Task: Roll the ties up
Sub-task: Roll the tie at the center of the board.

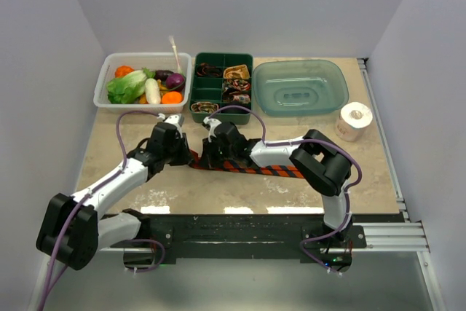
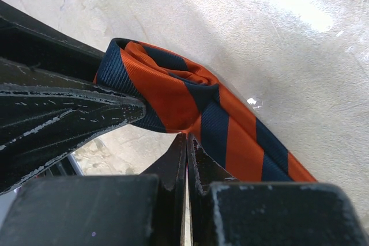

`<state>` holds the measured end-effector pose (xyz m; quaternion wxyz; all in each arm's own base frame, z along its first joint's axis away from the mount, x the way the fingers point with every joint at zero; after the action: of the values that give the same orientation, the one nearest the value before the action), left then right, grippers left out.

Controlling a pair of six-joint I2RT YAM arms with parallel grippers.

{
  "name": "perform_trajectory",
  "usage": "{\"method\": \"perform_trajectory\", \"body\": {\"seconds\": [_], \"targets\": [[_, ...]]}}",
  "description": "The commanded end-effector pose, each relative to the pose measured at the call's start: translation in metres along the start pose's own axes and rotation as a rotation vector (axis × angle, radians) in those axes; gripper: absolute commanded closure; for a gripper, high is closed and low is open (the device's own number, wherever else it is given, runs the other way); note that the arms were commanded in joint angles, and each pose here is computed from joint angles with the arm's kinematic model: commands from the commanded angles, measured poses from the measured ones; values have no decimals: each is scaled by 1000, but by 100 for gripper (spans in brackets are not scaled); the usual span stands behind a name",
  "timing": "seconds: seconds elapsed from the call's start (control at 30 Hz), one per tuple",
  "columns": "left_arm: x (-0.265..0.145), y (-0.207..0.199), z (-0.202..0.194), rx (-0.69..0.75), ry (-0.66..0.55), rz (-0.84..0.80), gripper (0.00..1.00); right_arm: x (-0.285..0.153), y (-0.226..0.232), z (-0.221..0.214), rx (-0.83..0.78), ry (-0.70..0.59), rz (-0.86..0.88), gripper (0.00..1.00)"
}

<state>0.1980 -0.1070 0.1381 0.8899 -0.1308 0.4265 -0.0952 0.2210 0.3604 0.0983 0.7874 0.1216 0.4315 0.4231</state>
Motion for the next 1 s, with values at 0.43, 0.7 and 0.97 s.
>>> {"method": "perform_trajectory", "body": {"seconds": [0.43,0.7,0.97], "targets": [[-3,-3,15,41,-29,44,100,6,5,12,-21,-48,-11,100],[-3,-4,15,44,-22,30,100,27,2,6,3,-24,17,100],[-2,-5,13,57,9,44,100,37,8,4,1,-9,38,100]]}}
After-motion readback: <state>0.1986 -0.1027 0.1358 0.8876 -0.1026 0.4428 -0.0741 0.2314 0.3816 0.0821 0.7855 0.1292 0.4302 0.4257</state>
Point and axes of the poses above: each gripper's point midway between its finger pads, its own x axis out along the fingers, its own y axis along the line the jaws close on, z = x × y, the point moved 10 cm from there along -x, back along the fingers
